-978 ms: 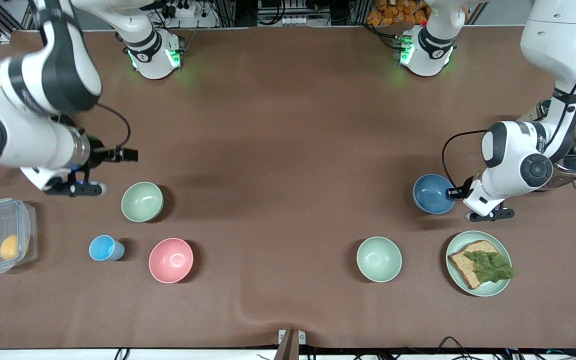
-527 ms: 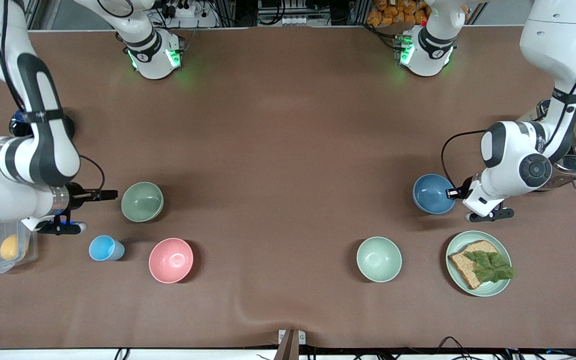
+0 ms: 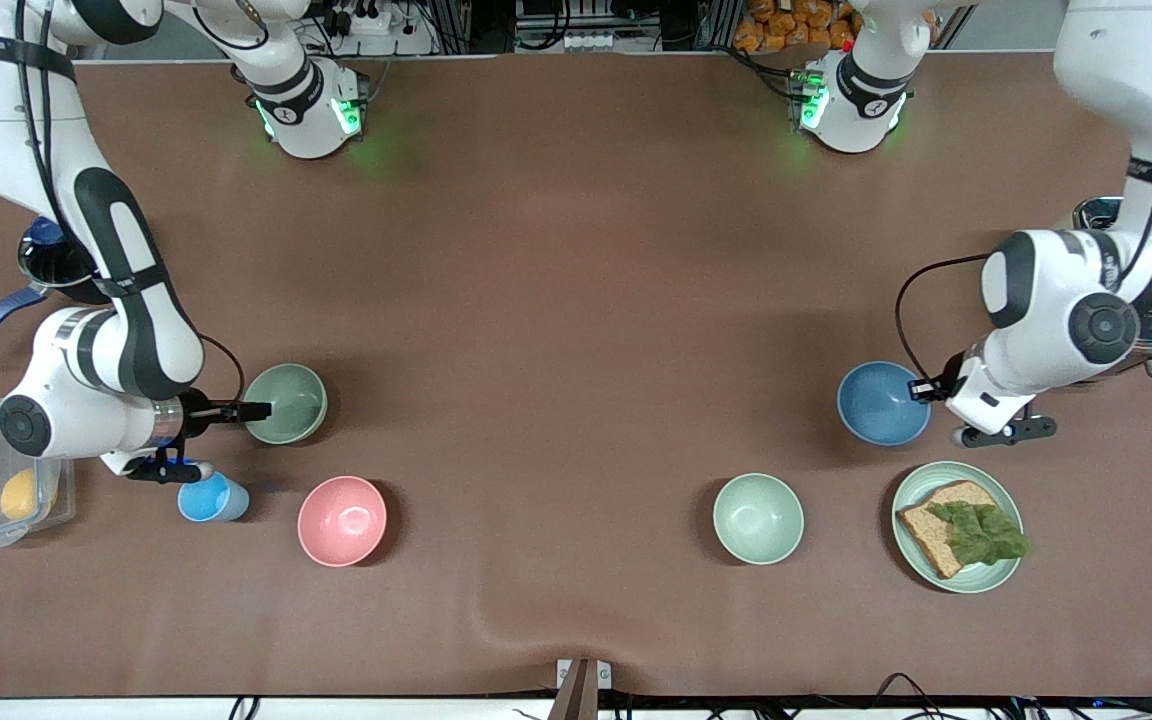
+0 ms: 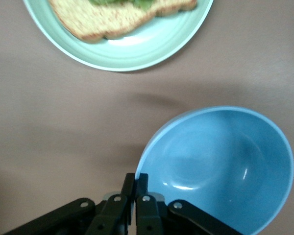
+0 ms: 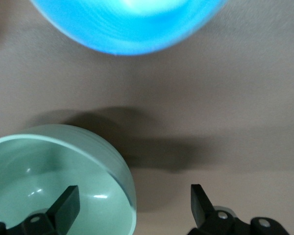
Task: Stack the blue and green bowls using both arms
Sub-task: 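Grasp the green bowl rim with the right gripper and slide it toward the table center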
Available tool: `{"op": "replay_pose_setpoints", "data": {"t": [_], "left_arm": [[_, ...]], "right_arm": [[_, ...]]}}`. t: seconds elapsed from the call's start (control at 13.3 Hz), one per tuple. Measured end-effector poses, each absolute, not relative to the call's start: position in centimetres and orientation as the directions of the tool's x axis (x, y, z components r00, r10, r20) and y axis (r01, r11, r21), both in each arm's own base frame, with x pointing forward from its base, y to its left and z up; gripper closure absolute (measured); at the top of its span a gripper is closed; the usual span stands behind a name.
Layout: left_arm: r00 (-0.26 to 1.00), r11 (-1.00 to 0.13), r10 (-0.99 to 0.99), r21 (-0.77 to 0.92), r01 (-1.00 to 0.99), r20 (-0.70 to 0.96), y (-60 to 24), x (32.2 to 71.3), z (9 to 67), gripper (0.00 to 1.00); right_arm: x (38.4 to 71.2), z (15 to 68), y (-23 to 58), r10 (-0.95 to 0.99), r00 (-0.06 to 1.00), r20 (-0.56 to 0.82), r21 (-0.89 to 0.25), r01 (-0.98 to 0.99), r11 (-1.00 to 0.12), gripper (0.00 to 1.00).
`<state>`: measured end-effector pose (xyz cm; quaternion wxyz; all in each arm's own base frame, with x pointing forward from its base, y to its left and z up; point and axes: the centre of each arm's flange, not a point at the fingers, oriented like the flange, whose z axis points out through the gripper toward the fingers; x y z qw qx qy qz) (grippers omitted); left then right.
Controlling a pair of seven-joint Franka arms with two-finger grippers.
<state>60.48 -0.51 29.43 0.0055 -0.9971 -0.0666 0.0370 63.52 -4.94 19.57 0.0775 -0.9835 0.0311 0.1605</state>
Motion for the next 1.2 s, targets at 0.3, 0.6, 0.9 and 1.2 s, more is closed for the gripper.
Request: {"op": "replay_pose_setpoints", "data": {"t": [0.3, 0.6, 0.9, 1.2], "left_arm": [[0.989, -0.993, 0.112, -0.036, 0.109, -0.1, -1.3, 60.9, 39.2, 0.96], [0.991, -0.995, 0.1, -0.034, 0.097, -0.088, -1.3, 61.5, 40.7, 0.96], [0.994, -0.996, 0.084, -0.029, 0.082, -0.075, -2.0, 62.0, 42.1, 0.96], [0.995, -0.997, 0.075, -0.027, 0.074, -0.067, -2.6, 62.5, 43.8, 0.96]], "right_arm": [[62.8, 17.8, -4.9, -0.051, 0.942, -0.332, -0.157, -0.109, -0.982, 0.18], [62.9, 17.8, -4.6, -0.065, 0.941, -0.333, -0.18, -0.131, -0.975, 0.69], [63.3, 19.4, -3.4, -0.067, 0.943, -0.325, -0.183, -0.132, -0.974, 0.93], [64.7, 22.2, 4.7, -0.158, 0.937, -0.311, -0.156, -0.214, -0.964, 0.93]]}}
